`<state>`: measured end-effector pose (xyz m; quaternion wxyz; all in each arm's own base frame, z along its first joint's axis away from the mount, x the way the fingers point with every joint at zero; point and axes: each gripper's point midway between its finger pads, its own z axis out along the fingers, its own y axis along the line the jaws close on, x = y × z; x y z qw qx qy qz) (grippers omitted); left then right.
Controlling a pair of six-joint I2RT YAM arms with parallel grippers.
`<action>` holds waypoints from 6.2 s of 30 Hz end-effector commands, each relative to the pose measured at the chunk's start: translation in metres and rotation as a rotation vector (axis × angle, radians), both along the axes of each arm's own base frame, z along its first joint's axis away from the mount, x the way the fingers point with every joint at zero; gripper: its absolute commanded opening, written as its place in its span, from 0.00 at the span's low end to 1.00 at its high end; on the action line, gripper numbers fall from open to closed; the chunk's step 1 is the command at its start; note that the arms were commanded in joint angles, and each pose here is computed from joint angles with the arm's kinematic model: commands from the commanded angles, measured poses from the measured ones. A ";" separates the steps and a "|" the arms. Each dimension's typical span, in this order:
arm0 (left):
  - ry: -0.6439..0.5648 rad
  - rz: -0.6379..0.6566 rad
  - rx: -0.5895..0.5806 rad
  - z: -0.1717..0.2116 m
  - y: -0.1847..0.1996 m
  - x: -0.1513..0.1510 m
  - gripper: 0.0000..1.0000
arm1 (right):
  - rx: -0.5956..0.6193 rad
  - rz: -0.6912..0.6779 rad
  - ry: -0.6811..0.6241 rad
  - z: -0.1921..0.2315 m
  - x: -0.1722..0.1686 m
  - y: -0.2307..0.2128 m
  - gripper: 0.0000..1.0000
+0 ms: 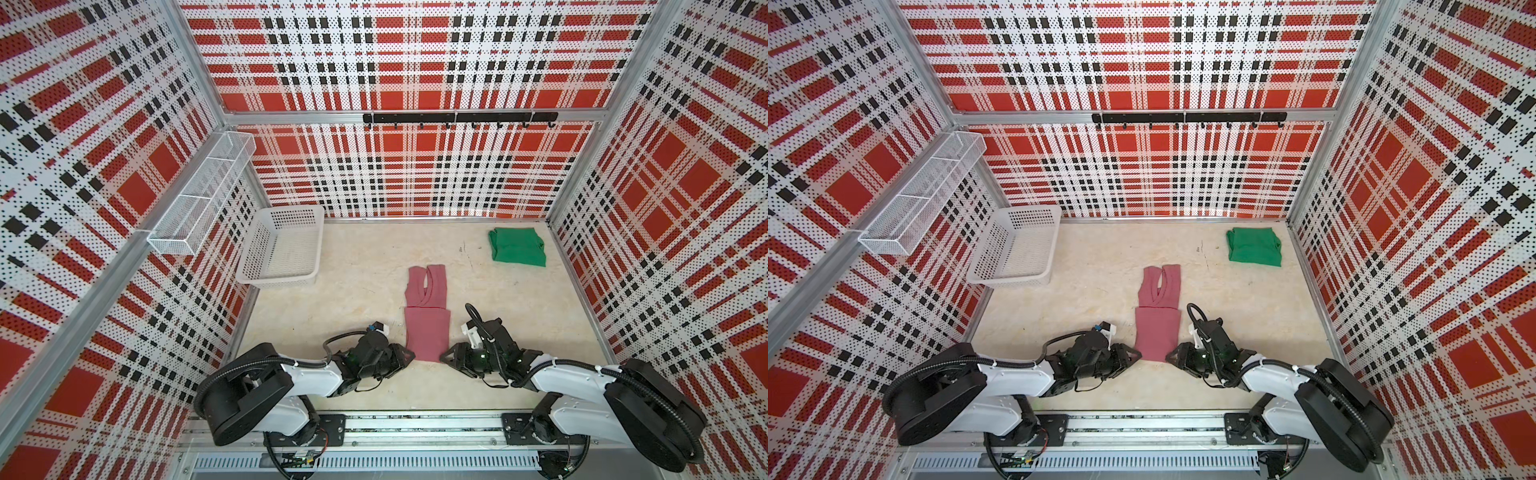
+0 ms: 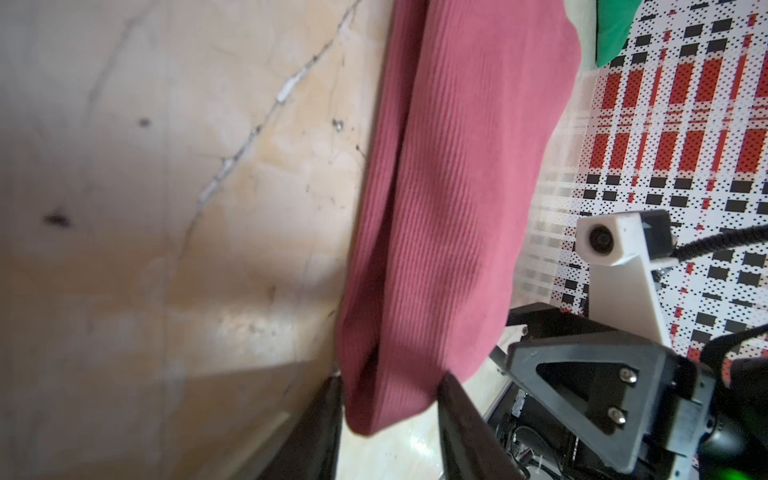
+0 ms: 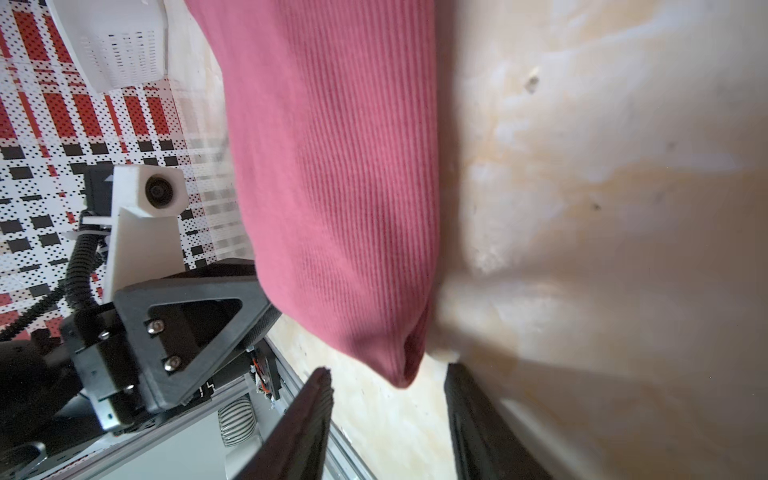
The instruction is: Fold and stack the tank tops
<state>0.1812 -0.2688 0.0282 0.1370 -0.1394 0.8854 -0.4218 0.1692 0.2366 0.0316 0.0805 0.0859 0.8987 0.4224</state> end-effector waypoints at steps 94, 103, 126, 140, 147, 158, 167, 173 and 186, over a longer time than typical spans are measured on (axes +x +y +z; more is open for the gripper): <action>-0.587 0.017 0.175 0.115 -0.031 0.295 0.47 | -0.289 0.136 -0.532 0.106 0.272 -0.008 0.47; -0.434 0.077 0.239 0.017 -0.039 0.311 0.43 | -0.196 -0.035 -0.389 0.036 0.267 0.004 0.25; -0.522 0.142 0.236 0.101 0.017 0.260 0.79 | -0.272 -0.112 -0.659 0.114 0.264 -0.069 0.97; -0.332 0.137 -0.022 0.042 -0.015 0.200 0.89 | -0.255 0.214 -0.401 0.045 0.268 -0.028 0.71; -0.292 0.176 -0.012 0.019 -0.015 0.207 0.76 | -0.253 0.240 -0.366 0.021 0.270 -0.023 0.73; -0.258 0.263 0.047 -0.011 0.000 0.219 0.65 | -0.284 0.293 -0.335 -0.010 0.265 -0.005 0.78; -0.229 0.250 0.015 -0.026 -0.017 0.217 0.30 | -0.262 0.304 -0.325 -0.018 0.255 0.006 0.73; -0.277 0.236 -0.008 -0.005 -0.031 0.233 0.05 | -0.206 0.302 -0.355 -0.006 0.256 0.014 0.46; -0.432 0.199 -0.053 0.068 -0.065 0.285 0.00 | -0.185 0.235 -0.488 0.051 0.287 -0.007 0.00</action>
